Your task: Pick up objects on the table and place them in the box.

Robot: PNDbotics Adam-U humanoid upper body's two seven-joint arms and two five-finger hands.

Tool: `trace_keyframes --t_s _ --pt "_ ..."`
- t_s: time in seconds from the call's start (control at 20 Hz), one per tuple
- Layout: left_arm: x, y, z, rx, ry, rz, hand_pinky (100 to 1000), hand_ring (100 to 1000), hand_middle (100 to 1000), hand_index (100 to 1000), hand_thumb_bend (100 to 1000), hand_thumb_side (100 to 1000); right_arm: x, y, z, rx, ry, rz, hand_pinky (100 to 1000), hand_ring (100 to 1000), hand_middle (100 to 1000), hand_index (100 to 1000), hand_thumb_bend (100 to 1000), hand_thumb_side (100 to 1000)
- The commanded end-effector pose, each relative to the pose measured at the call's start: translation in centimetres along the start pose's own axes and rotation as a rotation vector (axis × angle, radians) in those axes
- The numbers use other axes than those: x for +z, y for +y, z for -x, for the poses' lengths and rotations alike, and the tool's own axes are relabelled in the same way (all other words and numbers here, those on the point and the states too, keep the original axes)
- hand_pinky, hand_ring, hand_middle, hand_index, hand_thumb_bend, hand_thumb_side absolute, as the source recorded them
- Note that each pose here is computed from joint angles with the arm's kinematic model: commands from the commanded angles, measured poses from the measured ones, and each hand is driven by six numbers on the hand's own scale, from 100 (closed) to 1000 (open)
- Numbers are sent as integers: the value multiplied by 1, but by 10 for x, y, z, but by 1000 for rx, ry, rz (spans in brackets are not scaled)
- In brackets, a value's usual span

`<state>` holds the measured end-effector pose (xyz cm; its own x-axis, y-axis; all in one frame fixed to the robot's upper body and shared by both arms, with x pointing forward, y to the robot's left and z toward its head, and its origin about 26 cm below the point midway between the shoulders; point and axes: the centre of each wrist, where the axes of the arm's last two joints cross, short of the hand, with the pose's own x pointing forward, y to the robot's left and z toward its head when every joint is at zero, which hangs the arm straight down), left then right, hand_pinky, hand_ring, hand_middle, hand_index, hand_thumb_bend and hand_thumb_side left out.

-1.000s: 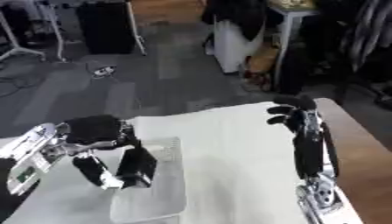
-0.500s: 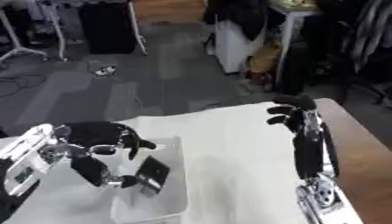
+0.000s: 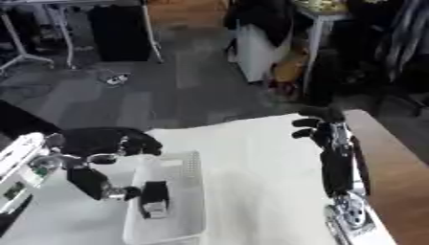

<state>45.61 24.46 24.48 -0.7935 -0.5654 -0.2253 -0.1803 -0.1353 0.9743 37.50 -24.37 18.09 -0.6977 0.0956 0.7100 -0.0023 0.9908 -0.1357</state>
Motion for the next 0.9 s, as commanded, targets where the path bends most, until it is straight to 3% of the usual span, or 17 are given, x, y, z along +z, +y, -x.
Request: trace_keyframes --t_s 0.05,0.1,0.15,0.2,0.25,0.3,0.4,0.45,0.55,0.9 --pt "23 17 13 1 136 -177 731 838 861 916 100 837 -2 -5 -4 11 -15 8 548 622 659 709 201 1000" --pt "37 12 17 75 244 -333 859 890 891 952 100 843 -1 -8 -2 19 -8 15 548 622 659 709 201 1000" --pt "41 8 15 101 298 -412 688 818 847 903 100 834 0 -9 -2 22 -6 17 548 622 659 709 201 1000" --pt "48 2 12 149 362 -510 764 853 869 929 100 840 0 -11 -2 27 -5 20 548 622 659 709 201 1000" --pt "49 2 9 156 386 -550 722 835 860 915 100 837 1 -11 -1 28 -3 20 548 622 659 709 202 1000" --pt "58 -12 5 220 450 -626 652 799 834 887 100 834 1 -12 -1 31 -6 26 547 622 659 709 200 1000" --pt "69 -26 -10 314 512 -750 658 802 819 870 100 833 0 -14 -2 34 -11 33 547 622 660 709 233 1000" --pt "74 -30 -18 350 534 -791 612 774 821 872 100 834 0 -15 -2 35 -13 36 547 622 659 709 199 1000" --pt "88 -46 -31 435 614 -867 608 772 819 866 100 835 0 -16 -3 37 -17 47 547 622 659 709 199 1000" --pt "95 -50 -72 572 599 -1047 591 756 812 845 100 839 2 -18 -5 18 -39 95 546 619 658 708 194 1000"
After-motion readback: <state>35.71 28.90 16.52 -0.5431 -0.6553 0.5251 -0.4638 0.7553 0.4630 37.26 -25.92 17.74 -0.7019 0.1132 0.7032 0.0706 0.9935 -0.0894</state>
